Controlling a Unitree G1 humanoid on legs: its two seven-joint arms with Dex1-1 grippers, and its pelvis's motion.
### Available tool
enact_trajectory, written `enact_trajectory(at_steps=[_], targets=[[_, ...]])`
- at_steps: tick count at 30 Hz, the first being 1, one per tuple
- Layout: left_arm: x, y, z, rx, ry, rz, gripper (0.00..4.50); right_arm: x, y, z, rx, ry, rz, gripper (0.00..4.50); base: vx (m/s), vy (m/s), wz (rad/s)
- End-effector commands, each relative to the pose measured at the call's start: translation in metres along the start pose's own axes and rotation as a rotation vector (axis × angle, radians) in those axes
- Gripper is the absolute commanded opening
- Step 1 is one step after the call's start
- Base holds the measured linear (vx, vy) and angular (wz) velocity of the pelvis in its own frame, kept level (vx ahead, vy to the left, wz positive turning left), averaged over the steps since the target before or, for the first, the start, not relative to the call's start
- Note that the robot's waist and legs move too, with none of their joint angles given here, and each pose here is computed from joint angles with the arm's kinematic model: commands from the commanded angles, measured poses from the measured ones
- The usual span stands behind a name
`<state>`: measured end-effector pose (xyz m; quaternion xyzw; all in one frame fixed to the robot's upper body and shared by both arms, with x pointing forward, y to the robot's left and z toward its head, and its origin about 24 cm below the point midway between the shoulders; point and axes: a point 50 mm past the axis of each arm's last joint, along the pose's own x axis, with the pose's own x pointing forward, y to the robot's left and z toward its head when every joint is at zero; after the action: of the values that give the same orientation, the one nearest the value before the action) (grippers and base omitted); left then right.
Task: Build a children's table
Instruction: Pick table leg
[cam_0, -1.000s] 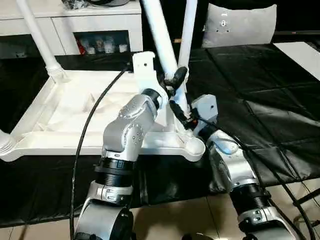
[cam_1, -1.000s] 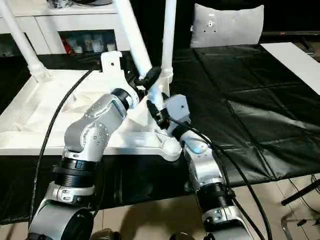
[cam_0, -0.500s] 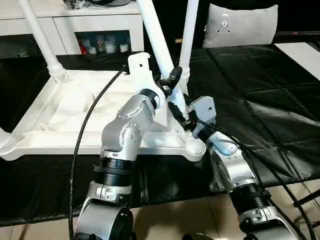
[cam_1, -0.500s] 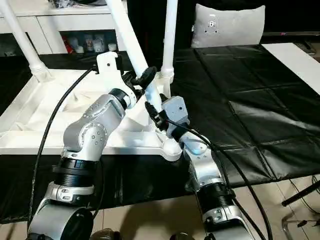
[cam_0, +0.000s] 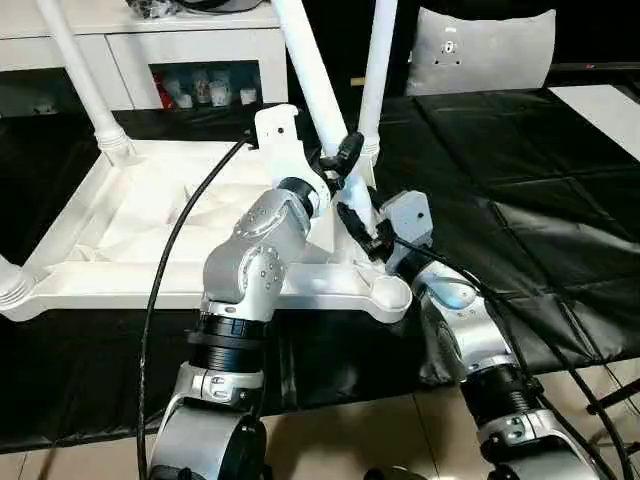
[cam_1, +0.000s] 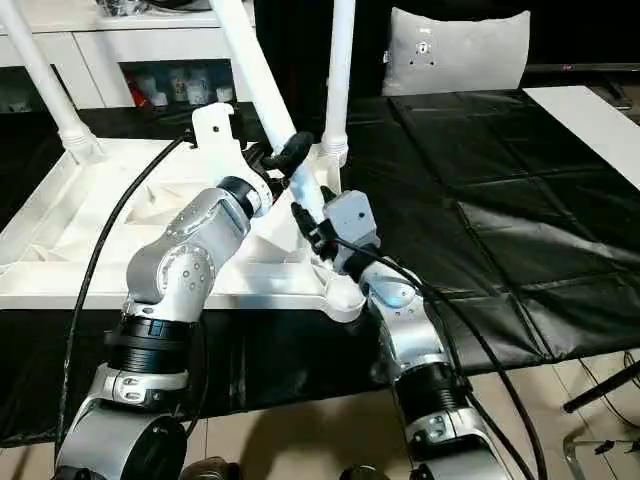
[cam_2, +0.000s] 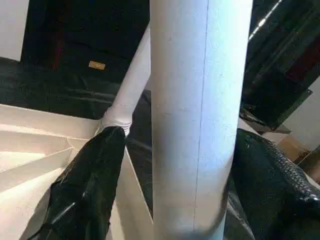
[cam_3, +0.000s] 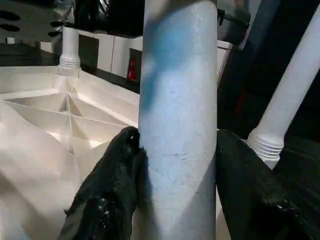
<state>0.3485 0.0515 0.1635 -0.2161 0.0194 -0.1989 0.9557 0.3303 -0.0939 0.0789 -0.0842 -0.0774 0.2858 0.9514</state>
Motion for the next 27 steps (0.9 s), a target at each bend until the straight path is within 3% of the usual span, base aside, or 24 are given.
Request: enact_trajectory(at_steps=[1, 16, 18, 23, 24, 27], targets=[[0.002, -0.012, -0.009, -0.064, 0.007, -0.014, 3.32, 0.005, -0.001, 0.007, -0.028, -0.024, 0.011, 1.86, 0.0, 0.0, 0.0], [0.001, -0.008, -0.007, -0.049, -0.005, -0.004, 3.32, 0.005, -0.001, 0.007, -0.055, -0.017, 0.022, 1.86, 0.0, 0.0, 0.0], [0.002, -0.006, -0.003, 0.049, -0.014, -0.03, 3.32, 0.004, -0.003, 0.008, -0.05, -0.025, 0.041, 1.86, 0.0, 0.0, 0.0], [0.001, -0.003, 0.003, 0.149, -0.034, -0.053, 3.32, 0.005, -0.006, 0.009, -0.052, -0.028, 0.038, 1.86, 0.0, 0.0, 0.0], [0.001, -0.003, 0.003, 0.185, -0.033, -0.062, 3.08, 0.005, -0.006, 0.009, -0.053, -0.029, 0.039, 1.86, 0.0, 0.0, 0.0], [0.0, -0.003, 0.002, 0.258, -0.032, -0.079, 2.94, 0.006, -0.007, 0.01, -0.059, -0.032, 0.04, 1.86, 0.0, 0.0, 0.0]])
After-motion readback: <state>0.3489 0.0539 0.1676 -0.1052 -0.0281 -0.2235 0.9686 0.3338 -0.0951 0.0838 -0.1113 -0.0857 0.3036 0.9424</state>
